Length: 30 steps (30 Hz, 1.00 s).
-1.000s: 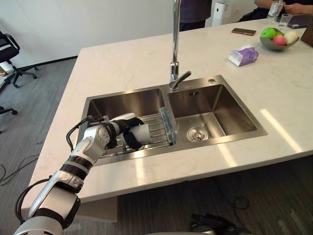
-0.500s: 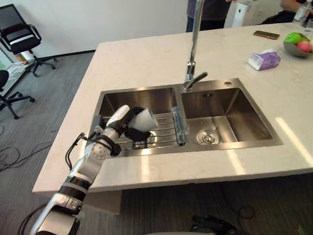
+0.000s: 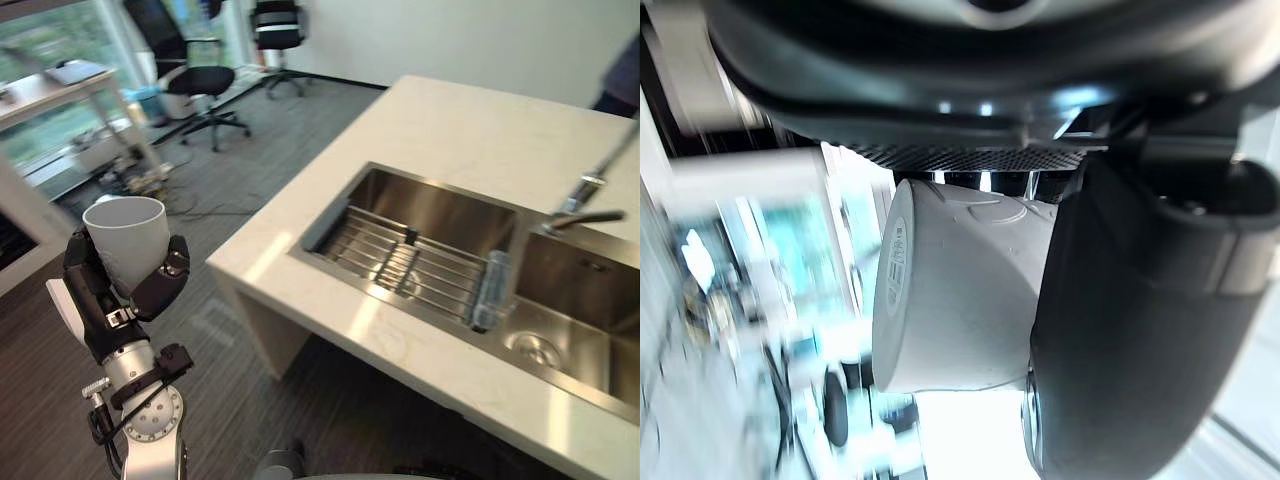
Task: Walk over to the sink, pick up the cup, carry it to the dishwasher, place the cup inside the dishwasher, then close the dishwasher door
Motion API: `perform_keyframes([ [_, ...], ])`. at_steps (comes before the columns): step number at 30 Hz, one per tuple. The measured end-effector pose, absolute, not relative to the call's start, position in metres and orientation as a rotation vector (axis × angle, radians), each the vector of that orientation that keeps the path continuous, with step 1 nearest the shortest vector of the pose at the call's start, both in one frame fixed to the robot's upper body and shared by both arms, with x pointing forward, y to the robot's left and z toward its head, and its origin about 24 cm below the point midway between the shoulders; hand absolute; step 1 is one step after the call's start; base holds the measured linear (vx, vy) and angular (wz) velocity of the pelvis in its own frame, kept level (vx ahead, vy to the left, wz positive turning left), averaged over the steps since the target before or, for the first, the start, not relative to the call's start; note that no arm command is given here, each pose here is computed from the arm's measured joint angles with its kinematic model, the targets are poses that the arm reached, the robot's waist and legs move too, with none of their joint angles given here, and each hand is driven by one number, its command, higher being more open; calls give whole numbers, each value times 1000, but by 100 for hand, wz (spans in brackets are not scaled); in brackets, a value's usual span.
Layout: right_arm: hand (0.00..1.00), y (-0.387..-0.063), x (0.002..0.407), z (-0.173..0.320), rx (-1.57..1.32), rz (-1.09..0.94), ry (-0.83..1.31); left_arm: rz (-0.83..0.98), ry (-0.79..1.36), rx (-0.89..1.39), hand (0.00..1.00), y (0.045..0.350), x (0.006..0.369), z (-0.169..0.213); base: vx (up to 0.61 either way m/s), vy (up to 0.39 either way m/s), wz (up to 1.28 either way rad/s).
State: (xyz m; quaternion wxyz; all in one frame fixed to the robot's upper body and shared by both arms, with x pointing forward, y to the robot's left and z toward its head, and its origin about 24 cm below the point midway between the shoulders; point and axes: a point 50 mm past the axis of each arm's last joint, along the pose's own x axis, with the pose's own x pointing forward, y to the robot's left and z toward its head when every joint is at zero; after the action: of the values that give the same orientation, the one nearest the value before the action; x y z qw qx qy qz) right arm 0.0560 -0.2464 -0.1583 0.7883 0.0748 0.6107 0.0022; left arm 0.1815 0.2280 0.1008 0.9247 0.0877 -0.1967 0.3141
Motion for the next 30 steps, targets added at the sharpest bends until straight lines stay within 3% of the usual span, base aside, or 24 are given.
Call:
perform_keyframes([
  [6, 100, -258, 61, -156, 135, -69, 1303, 599, -622, 83, 0, 210, 181, 124, -90, 54, 185],
  [9, 100, -288, 67, -145, 33, -125, 1303, 601, -613, -64, 0, 188, 187, 118, -72, 414, 120],
  [10, 100, -280, 88, -145, 46, -100, 1266, 623, -647, -64, 0, 194, 188, 123, -198, 186, 21],
  [12, 100, -265, 92, -148, 76, -74, 1255, 557, -719, -75, 0, 188, 198, 137, -249, 247, 106],
  [15, 100, -262, 84, -151, 72, -120, 1288, 419, -679, -103, 0, 170, 200, 134, -123, 328, 114],
  [19, 100, -267, 60, -151, 376, -442, 1170, 219, -602, -91, 0, 150, 213, 117, -8, 284, 195],
  [23, 100, -217, 42, -167, 583, -467, 1231, 102, -478, -91, 0, 129, 239, 91, 110, 5, 246],
  [26, 100, -229, 49, -165, 536, -476, 1231, 92, -340, -42, 0, 125, 235, 65, 129, -15, 77],
  [30, 100, -225, 73, -162, 507, -427, 1195, 82, -316, -22, 0, 126, 235, 63, 96, -41, 0],
])
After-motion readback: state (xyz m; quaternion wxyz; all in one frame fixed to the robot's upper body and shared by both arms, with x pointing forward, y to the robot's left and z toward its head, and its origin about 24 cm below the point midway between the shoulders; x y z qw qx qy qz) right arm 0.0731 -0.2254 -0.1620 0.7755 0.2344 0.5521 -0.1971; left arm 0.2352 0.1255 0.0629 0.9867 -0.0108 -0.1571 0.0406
